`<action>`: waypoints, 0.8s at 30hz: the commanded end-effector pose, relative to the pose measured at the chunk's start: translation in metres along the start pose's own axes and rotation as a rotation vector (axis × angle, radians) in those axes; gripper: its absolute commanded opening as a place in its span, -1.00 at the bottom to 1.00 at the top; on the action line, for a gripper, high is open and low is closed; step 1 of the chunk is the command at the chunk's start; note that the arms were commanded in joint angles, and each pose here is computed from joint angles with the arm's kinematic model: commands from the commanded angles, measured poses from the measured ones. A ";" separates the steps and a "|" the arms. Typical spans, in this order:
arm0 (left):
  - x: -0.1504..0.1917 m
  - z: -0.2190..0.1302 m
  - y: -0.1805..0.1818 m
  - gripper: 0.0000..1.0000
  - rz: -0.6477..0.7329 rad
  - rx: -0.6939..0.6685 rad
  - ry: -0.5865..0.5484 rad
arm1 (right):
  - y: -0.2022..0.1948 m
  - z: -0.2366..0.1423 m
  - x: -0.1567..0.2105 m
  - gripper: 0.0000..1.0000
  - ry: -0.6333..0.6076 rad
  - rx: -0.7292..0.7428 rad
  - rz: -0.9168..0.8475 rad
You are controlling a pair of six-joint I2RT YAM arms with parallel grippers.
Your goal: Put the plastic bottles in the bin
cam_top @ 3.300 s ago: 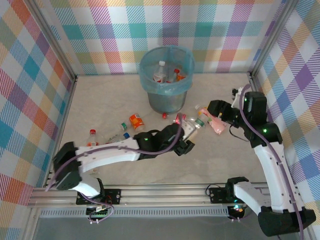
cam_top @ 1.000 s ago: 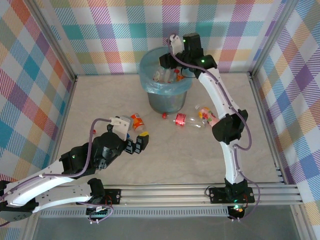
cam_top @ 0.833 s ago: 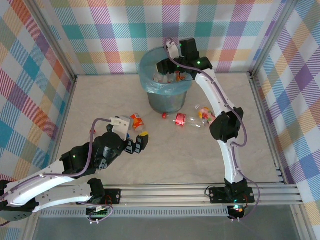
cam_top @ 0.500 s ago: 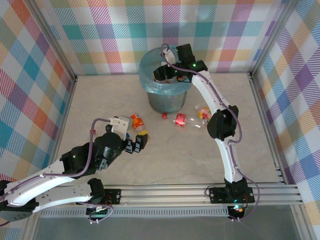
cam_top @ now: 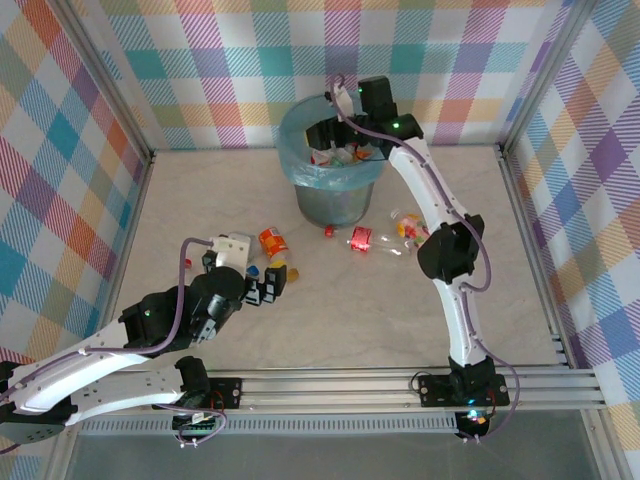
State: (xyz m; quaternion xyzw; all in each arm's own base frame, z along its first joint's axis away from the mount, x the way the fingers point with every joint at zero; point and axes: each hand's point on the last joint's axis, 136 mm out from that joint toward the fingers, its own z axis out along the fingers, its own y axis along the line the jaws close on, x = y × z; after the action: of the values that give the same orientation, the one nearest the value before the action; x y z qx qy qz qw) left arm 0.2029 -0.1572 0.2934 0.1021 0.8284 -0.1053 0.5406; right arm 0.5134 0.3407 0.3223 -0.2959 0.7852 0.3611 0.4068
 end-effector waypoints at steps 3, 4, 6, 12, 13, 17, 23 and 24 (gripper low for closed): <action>0.016 0.003 0.029 0.95 -0.082 -0.144 0.090 | 0.066 -0.089 -0.080 0.34 -0.203 -0.018 -0.025; 0.021 0.007 0.029 0.94 -0.102 -0.150 0.118 | 0.072 -0.097 -0.081 0.34 -0.204 -0.016 -0.012; 0.033 0.018 0.025 0.93 -0.152 -0.150 0.180 | 0.083 -0.110 -0.076 0.34 -0.192 -0.020 0.009; 0.059 0.070 0.011 0.91 -0.291 -0.148 0.311 | 0.107 -0.133 -0.030 0.35 -0.149 0.011 0.025; 0.063 0.081 0.009 0.87 -0.322 -0.137 0.333 | 0.109 -0.137 -0.022 0.35 -0.152 0.018 0.025; 0.071 0.117 0.002 0.78 -0.432 -0.111 0.377 | 0.106 -0.150 0.019 0.33 -0.151 0.069 0.062; 0.083 0.158 -0.005 0.83 -0.446 -0.128 0.419 | 0.091 -0.163 0.076 0.34 -0.145 0.156 0.150; 0.086 0.163 -0.005 0.83 -0.447 -0.134 0.429 | 0.092 -0.164 0.081 0.34 -0.143 0.154 0.164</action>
State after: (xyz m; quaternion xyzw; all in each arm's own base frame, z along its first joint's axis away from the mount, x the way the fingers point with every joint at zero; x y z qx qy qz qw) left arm 0.2940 -0.1881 0.1442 -0.0847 0.9383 -0.1057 0.3182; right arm 0.3334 0.2547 0.3247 -0.1991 0.8250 0.3428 0.4028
